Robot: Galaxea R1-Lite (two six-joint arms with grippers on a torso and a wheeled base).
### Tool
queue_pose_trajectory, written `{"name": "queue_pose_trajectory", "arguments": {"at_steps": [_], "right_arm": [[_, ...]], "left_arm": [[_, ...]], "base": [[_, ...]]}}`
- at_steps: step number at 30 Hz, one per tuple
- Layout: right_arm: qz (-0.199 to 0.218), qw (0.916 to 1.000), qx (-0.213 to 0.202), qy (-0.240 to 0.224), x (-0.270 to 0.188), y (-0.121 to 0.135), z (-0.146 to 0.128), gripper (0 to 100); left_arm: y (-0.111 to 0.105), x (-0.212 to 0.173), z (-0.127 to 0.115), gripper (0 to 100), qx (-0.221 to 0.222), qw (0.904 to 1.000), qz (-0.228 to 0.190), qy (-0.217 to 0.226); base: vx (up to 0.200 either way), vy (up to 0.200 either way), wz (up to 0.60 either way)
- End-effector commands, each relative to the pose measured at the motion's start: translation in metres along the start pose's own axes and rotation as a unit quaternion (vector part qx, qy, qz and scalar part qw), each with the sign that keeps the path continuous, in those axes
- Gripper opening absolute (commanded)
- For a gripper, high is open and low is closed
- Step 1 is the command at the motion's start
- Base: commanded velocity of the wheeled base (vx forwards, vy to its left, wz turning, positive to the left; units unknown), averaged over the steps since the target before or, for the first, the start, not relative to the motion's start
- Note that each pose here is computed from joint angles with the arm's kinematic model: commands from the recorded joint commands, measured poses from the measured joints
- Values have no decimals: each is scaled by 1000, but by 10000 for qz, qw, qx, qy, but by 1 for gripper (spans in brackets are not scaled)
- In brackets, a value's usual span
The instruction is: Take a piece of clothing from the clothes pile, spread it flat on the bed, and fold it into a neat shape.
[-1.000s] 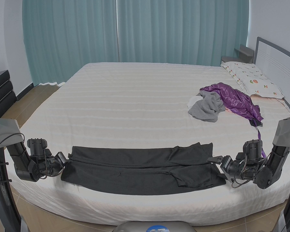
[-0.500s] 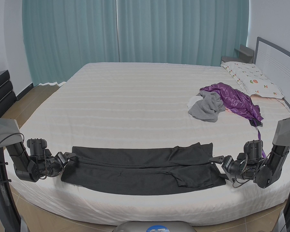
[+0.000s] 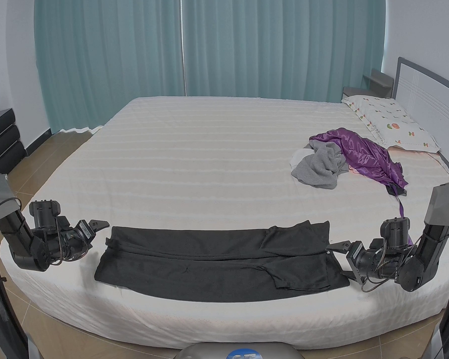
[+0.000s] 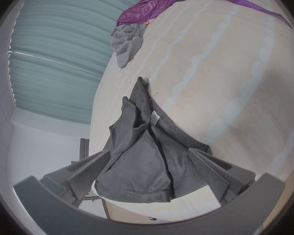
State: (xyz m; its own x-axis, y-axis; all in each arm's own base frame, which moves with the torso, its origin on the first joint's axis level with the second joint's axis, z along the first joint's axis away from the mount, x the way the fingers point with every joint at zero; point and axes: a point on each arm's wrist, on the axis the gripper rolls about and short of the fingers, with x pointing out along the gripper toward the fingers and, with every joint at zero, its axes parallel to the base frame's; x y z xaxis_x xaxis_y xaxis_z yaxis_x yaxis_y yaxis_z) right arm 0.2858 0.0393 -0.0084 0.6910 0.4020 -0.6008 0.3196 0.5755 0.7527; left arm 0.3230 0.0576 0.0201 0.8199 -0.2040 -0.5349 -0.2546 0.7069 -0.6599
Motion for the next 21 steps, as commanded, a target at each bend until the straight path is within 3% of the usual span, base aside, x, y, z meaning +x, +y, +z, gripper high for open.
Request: {"name": "queue_pose_trajectory", "arguments": {"at_steps": [1, 8, 21], "right_arm": [[43, 10000, 36, -13, -2, 1, 1, 100], [131, 9999, 92, -63, -3, 1, 1, 100], [156, 9998, 77, -35, -3, 1, 0, 100]], "left_arm": [[-15, 11, 12, 100, 101, 9999, -119, 6], [-39, 24, 41, 100, 83, 9997, -15, 244], [-36, 36, 24, 100, 410, 9977, 104, 532]], "base": [[0, 0, 0], [0, 0, 0], [0, 0, 0]]}}
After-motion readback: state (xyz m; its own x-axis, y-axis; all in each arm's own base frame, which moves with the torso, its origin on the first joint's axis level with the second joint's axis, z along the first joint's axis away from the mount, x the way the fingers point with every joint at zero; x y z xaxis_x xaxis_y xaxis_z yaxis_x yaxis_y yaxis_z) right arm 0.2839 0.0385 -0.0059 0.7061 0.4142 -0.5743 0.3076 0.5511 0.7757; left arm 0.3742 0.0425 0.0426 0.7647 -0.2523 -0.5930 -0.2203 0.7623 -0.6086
